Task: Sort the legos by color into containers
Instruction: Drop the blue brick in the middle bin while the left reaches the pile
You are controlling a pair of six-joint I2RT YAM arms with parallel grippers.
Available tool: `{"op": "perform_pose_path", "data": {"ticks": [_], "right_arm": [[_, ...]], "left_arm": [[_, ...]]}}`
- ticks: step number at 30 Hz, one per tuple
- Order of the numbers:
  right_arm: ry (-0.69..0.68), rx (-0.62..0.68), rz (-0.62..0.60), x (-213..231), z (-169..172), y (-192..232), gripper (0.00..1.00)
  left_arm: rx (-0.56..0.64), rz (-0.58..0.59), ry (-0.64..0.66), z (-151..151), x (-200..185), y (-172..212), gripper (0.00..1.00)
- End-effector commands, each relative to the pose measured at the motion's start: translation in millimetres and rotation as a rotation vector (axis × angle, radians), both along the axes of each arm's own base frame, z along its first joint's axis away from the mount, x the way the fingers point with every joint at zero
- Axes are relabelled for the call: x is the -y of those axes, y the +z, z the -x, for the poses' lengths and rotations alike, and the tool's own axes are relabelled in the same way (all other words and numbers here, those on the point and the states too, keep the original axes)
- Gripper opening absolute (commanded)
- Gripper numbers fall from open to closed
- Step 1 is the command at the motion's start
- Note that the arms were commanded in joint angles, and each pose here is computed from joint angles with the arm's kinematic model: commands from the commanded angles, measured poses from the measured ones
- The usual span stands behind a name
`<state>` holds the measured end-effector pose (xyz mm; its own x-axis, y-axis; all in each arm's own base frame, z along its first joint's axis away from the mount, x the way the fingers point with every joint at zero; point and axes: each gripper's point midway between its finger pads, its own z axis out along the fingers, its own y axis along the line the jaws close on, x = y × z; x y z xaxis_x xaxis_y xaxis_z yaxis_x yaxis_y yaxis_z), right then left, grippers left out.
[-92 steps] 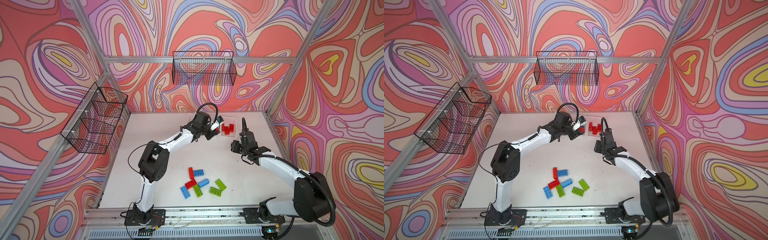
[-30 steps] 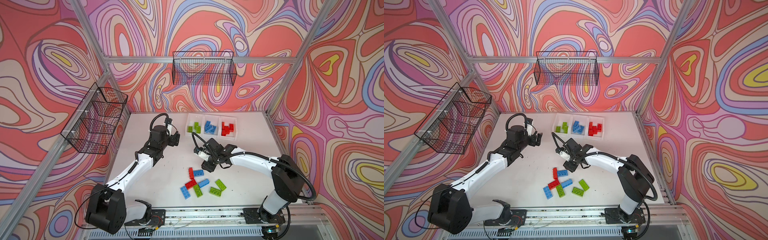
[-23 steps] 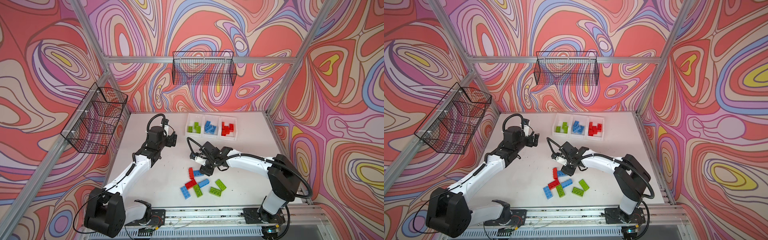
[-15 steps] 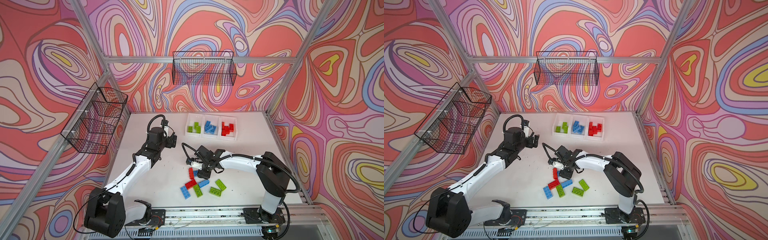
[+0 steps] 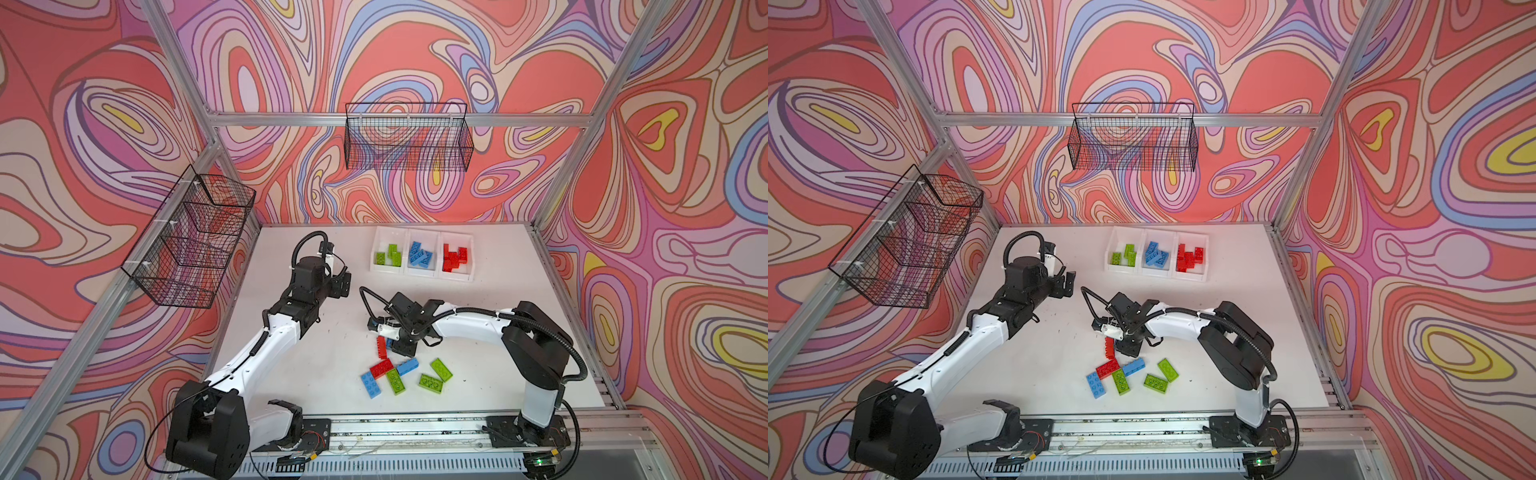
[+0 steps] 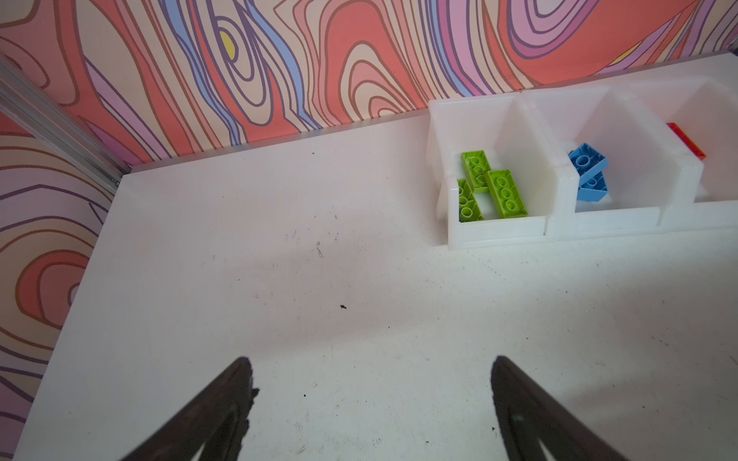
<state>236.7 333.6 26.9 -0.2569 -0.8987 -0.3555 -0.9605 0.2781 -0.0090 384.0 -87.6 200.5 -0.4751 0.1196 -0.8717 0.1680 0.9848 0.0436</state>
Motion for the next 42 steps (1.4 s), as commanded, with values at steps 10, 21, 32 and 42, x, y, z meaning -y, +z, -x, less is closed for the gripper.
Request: {"op": "perform_pose_path", "data": {"ticks": [10, 21, 32, 42], "right_arm": [[-0.318, 0.155, -0.272, 22.6, -61.8, 92.8, 0.22], [-0.902, 0.310, -0.366, 98.5, -221.8, 123.9, 0.25], [-1.124, 0.330, -0.397, 119.3, -306.8, 106.5, 0.35], [-1.158, 0.371, -0.445, 136.1, -306.7, 125.8, 0.60]], "left_arm": [[-0.033, 0.008, 0.000, -0.4, -0.1, -8.5, 0.94], [-0.066, 0.058, -0.050, 21.5, 7.9, -6.2, 0.89], [-0.163, 0.078, -0.129, 53.0, 39.1, -25.2, 0.85], [-0.299, 0.067, -0.211, 74.7, 82.9, -58.6, 0.85]]}}
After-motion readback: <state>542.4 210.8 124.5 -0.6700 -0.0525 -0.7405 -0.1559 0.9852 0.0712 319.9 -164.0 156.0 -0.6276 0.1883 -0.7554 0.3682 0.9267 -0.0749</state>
